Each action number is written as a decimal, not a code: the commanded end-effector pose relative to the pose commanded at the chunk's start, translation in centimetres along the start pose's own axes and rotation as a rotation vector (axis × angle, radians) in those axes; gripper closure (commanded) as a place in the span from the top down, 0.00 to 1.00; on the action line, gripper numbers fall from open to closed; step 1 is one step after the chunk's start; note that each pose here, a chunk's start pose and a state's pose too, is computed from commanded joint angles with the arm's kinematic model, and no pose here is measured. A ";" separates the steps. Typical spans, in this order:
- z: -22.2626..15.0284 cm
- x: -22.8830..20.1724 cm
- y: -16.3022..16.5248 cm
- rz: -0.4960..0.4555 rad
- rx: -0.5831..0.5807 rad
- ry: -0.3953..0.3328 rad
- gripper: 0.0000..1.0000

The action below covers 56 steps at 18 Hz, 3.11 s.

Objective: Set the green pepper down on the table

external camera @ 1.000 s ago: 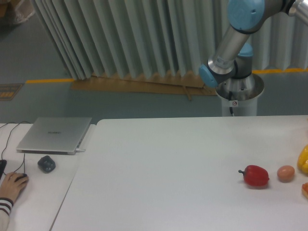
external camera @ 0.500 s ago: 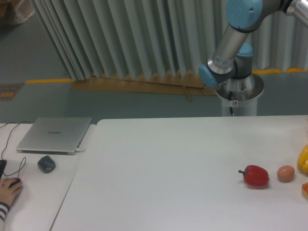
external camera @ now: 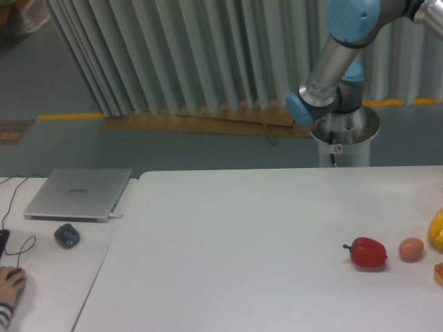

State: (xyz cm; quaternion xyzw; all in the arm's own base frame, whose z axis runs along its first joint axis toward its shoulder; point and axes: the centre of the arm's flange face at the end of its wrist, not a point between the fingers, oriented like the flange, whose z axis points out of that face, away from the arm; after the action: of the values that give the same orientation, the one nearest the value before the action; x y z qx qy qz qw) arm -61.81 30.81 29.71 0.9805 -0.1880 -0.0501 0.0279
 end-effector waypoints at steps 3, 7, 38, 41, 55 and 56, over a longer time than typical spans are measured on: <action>-0.9 0.3 -0.1 0.003 0.001 -0.008 0.41; -3.2 1.3 -0.6 0.007 0.032 0.007 0.41; -12.0 11.8 -25.4 0.252 0.131 0.038 0.42; -12.1 10.1 -26.4 0.260 0.149 -0.053 0.40; -6.1 8.8 -29.3 0.281 0.140 -0.038 0.41; -5.5 9.1 -29.2 0.280 0.137 -0.026 0.41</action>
State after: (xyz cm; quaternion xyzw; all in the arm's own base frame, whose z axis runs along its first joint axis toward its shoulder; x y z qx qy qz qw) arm -42.14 54.77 32.25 0.9435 -0.3263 -0.0455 -0.0349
